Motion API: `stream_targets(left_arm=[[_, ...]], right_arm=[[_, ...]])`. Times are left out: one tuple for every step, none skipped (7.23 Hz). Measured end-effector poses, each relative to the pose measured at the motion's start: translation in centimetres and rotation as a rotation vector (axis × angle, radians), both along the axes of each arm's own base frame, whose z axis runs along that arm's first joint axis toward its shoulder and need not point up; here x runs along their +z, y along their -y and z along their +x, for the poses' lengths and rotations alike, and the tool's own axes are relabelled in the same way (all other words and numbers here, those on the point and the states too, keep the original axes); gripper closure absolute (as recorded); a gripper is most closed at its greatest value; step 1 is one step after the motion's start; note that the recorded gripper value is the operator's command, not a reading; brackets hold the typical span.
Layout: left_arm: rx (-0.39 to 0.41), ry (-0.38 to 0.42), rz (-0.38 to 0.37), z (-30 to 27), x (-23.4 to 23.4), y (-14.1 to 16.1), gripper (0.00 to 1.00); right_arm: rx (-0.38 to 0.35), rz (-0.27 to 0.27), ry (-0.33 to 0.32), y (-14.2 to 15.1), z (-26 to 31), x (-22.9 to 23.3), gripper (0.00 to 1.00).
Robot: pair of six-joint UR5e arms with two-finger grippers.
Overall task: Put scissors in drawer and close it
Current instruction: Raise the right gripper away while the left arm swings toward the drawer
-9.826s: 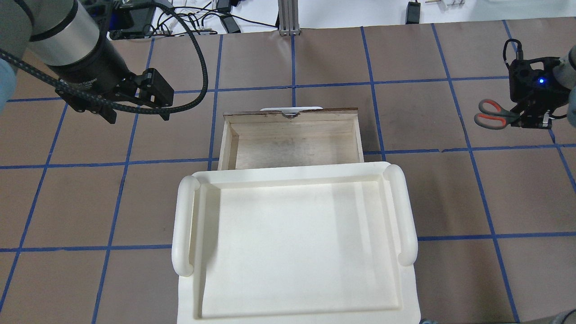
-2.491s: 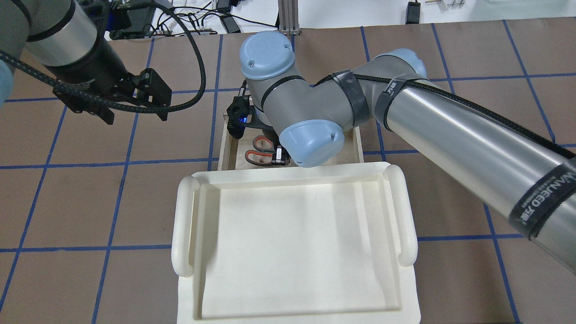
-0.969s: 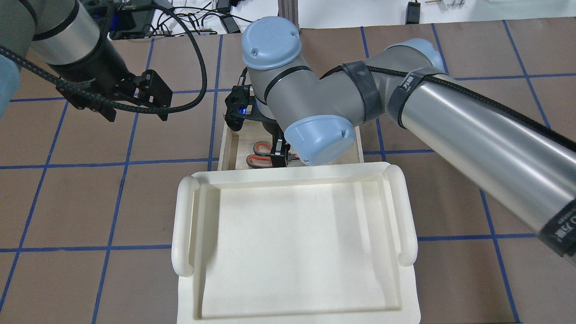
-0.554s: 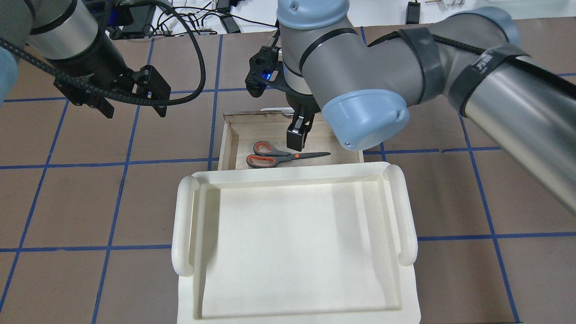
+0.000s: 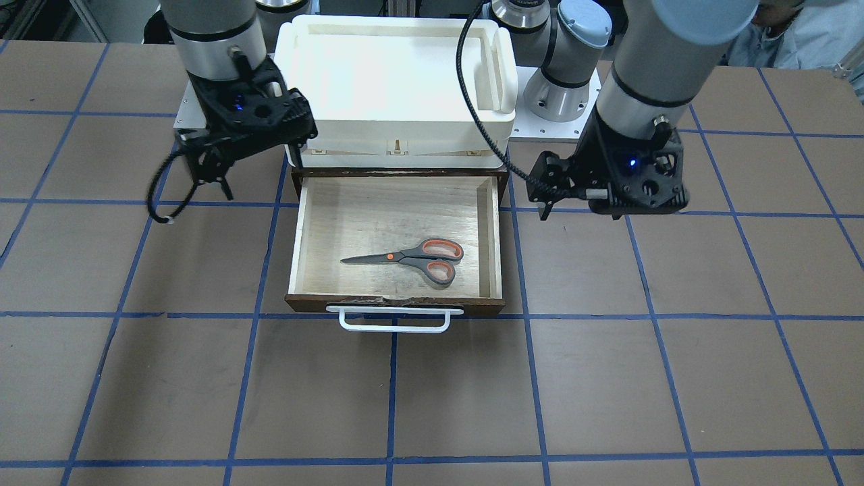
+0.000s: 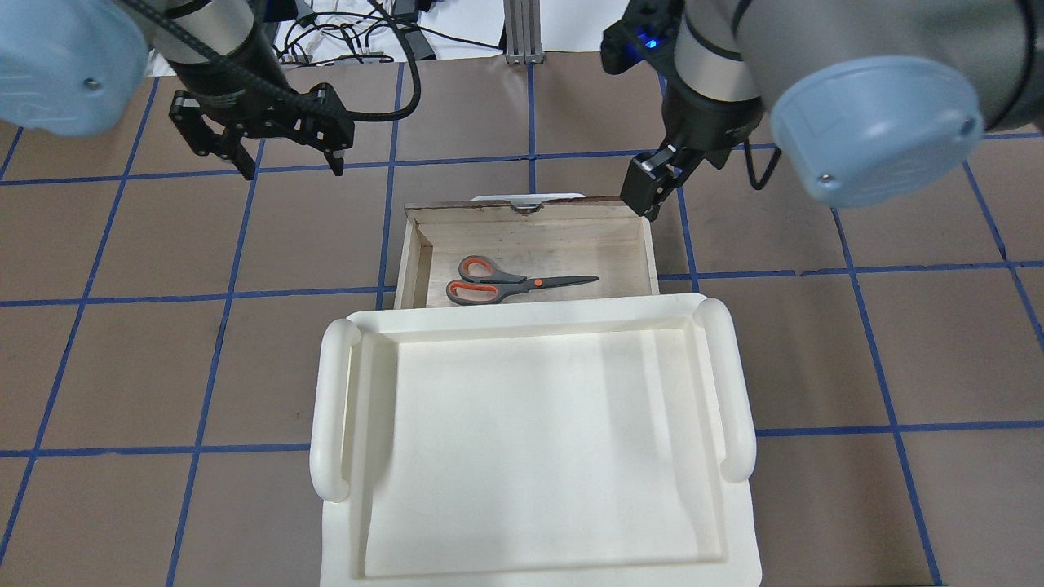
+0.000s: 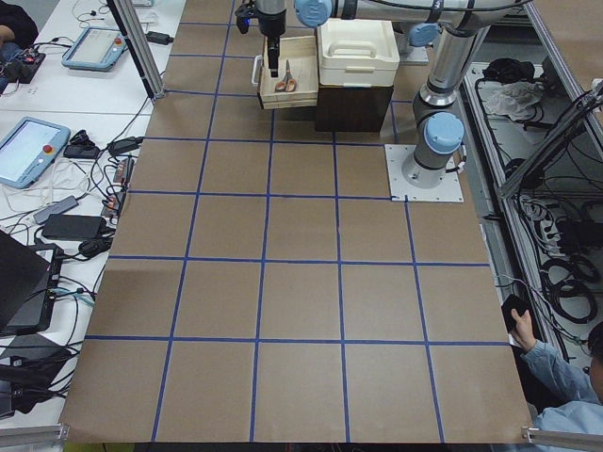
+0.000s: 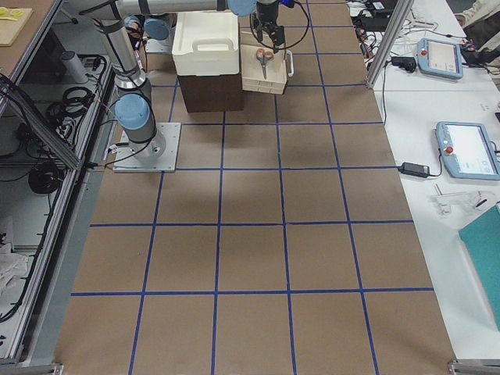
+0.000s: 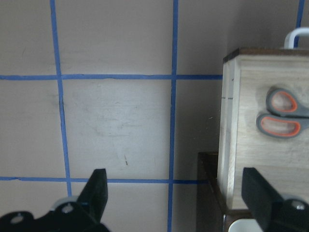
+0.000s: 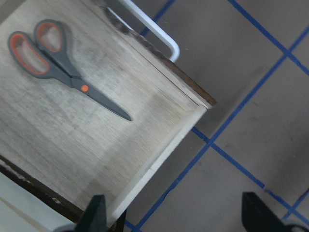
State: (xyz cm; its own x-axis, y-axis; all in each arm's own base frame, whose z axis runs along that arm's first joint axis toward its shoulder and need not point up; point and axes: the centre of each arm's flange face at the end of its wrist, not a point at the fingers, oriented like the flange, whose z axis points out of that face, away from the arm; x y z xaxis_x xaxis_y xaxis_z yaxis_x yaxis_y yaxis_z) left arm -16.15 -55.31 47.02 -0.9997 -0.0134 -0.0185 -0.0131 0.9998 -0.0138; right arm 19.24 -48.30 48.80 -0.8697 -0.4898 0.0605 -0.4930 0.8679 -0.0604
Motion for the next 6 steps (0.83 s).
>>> stream_targets(left_arm=[[-0.004, -0.017, -0.031, -2.3, -2.1, 2.1, 0.0], [0.007, -0.042, -0.059, -5.0, -4.6, 3.9, 0.0], [0.04, -0.058, -0.072, -7.7, -7.1, 5.3, 0.0], [0.091, -0.063, -0.069, -10.1, -9.0, 6.4, 0.0], [0.141, -0.063, -0.058, -12.1, -10.9, 7.8, 0.0], [0.168, -0.065, -0.057, -14.1, -12.6, 9.0, 0.0]], right_arm=[[-0.134, 0.006, 0.007, 0.1, -2.6, 0.6, 0.0], [-0.259, 0.012, 0.016, 0.3, -4.3, 0.7, 0.0], [-0.365, 0.016, 0.022, 0.4, -5.2, 0.7, 0.0], [-0.443, 0.019, 0.025, 0.5, -5.9, 0.7, 0.0], [-0.506, 0.022, 0.034, 0.8, -7.0, 0.7, 0.0], [-0.555, 0.023, 0.044, 1.0, -8.1, 0.8, 0.0]])
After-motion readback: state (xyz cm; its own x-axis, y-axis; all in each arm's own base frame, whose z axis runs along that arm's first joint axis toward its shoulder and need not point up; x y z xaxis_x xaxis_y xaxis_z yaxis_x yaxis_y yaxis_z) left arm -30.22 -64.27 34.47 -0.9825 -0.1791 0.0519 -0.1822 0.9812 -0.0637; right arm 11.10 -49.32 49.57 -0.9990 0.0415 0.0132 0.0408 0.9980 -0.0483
